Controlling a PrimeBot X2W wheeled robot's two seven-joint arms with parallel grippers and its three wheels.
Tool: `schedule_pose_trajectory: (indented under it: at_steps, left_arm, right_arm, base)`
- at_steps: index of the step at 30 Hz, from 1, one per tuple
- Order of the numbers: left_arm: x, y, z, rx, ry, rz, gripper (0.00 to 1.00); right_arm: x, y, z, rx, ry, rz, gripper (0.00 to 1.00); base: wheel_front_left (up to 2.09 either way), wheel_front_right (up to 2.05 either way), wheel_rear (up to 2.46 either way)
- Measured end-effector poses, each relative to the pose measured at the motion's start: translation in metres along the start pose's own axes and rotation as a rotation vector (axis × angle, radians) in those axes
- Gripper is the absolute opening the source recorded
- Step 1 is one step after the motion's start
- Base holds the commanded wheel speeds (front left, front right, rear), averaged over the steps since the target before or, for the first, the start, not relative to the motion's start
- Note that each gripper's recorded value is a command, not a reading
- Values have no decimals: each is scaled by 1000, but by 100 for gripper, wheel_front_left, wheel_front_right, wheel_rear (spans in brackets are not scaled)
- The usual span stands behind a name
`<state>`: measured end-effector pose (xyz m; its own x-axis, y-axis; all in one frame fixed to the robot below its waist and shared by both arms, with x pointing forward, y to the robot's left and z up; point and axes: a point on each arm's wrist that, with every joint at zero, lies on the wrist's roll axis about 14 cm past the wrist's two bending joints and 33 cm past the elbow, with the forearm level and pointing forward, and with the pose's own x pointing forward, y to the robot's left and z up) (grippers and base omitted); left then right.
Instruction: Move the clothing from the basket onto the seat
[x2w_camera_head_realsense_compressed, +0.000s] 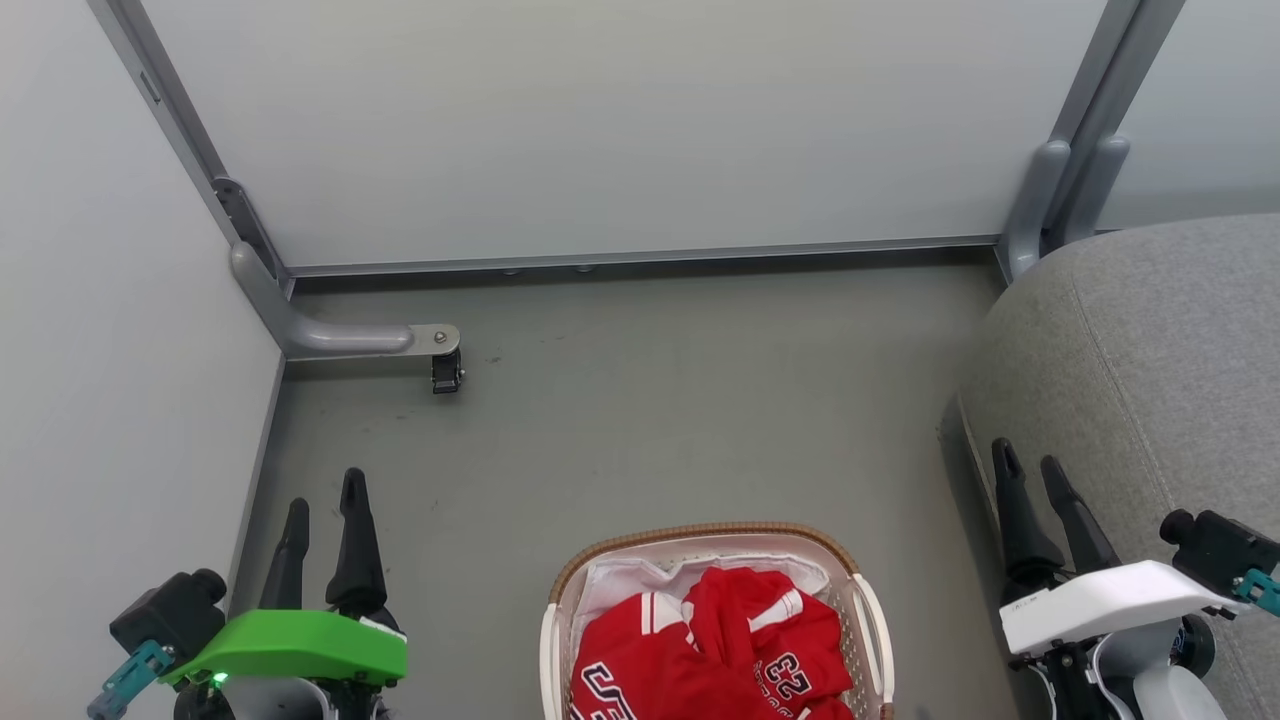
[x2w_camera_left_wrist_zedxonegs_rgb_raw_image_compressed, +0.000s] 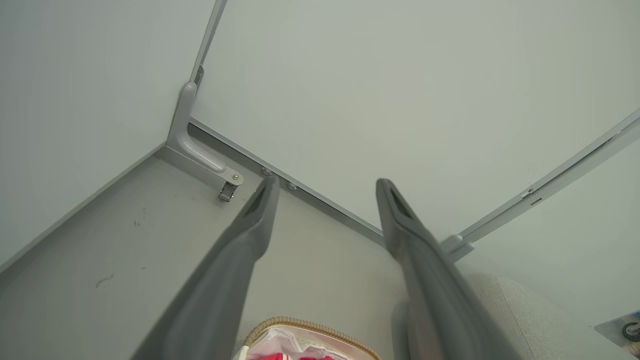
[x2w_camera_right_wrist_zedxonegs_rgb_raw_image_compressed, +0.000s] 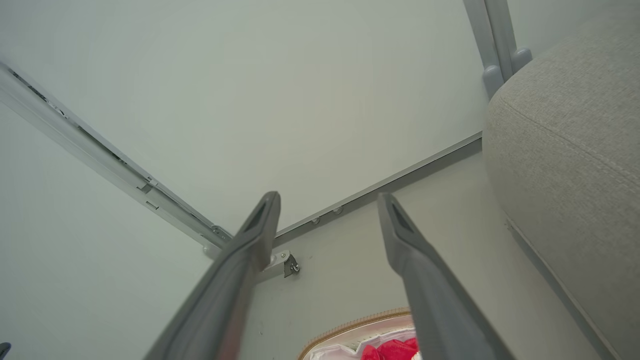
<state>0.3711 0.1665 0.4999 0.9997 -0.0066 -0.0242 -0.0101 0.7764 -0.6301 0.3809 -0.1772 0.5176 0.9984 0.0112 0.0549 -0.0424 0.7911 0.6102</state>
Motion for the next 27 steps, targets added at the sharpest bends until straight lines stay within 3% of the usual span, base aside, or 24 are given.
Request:
schedule_pose_trajectory:
  at_steps: [27]
  left_arm:
    - [-9, 1, -13, 258, 9, -17, 100]
  right_arm:
    - [-4, 13, -5, -252, -9, 67, 100]
  base:
    - [0, 0, 0]
